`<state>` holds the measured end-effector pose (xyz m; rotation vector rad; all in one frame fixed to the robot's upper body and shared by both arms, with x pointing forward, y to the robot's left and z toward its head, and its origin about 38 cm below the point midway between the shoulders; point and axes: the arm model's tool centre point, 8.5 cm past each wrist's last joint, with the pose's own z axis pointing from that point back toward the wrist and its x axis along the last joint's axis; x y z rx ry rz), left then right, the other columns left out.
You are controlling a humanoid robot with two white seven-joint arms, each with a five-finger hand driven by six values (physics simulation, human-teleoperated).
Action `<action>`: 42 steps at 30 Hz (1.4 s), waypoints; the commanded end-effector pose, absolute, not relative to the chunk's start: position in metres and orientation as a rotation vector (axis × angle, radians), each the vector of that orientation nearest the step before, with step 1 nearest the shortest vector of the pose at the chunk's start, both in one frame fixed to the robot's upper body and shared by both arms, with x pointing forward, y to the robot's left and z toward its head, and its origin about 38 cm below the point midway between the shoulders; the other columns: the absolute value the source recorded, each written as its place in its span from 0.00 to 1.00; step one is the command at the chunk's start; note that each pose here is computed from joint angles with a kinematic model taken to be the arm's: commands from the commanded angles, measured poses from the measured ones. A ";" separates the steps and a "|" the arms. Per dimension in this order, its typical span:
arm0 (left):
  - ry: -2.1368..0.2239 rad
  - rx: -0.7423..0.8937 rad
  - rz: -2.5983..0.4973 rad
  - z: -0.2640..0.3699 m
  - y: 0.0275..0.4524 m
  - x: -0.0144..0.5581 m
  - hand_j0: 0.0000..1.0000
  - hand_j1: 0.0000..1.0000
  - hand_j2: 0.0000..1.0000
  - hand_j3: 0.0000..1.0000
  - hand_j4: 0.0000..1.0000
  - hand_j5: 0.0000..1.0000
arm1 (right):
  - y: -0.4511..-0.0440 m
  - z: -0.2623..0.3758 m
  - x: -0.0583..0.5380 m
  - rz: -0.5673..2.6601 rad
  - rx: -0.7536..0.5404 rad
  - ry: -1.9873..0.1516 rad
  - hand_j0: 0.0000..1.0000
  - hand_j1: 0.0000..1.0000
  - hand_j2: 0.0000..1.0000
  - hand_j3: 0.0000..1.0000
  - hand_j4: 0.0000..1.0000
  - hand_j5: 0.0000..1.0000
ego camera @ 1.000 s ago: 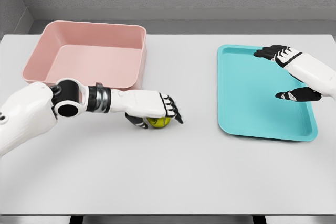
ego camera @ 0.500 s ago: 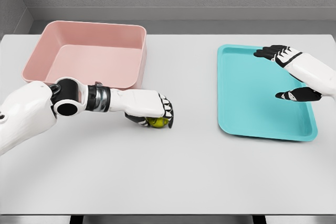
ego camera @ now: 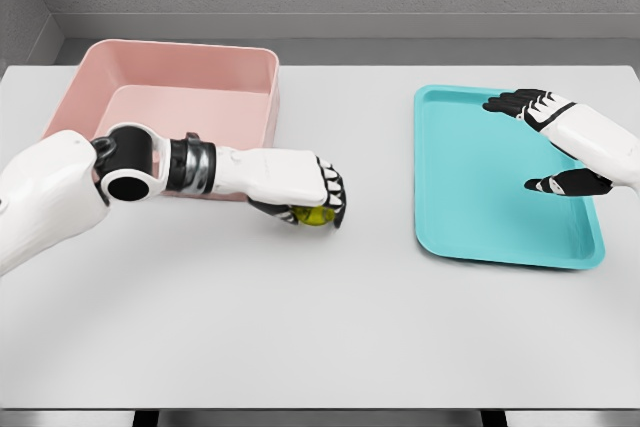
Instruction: Put the tennis from the blue tray into the pink basket with both arms
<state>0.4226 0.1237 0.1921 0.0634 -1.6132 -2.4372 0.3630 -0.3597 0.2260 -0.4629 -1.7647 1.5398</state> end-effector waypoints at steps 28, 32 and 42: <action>-1.701 0.211 -2.356 0.268 0.163 0.440 0.59 0.59 0.59 0.59 0.59 0.59 | -0.361 0.226 0.363 1.529 -0.454 -1.768 1.00 1.00 1.00 1.00 1.00 1.00; -1.708 0.257 -2.336 0.279 0.173 0.445 0.59 0.59 0.59 0.59 0.59 0.59 | -0.361 0.227 0.363 1.528 -0.456 -1.769 1.00 1.00 1.00 1.00 1.00 1.00; -1.632 0.401 -2.169 0.295 0.241 0.473 0.59 0.59 0.59 0.59 0.59 0.59 | -0.365 0.223 0.364 1.520 -0.453 -1.756 1.00 1.00 1.00 1.00 1.00 1.00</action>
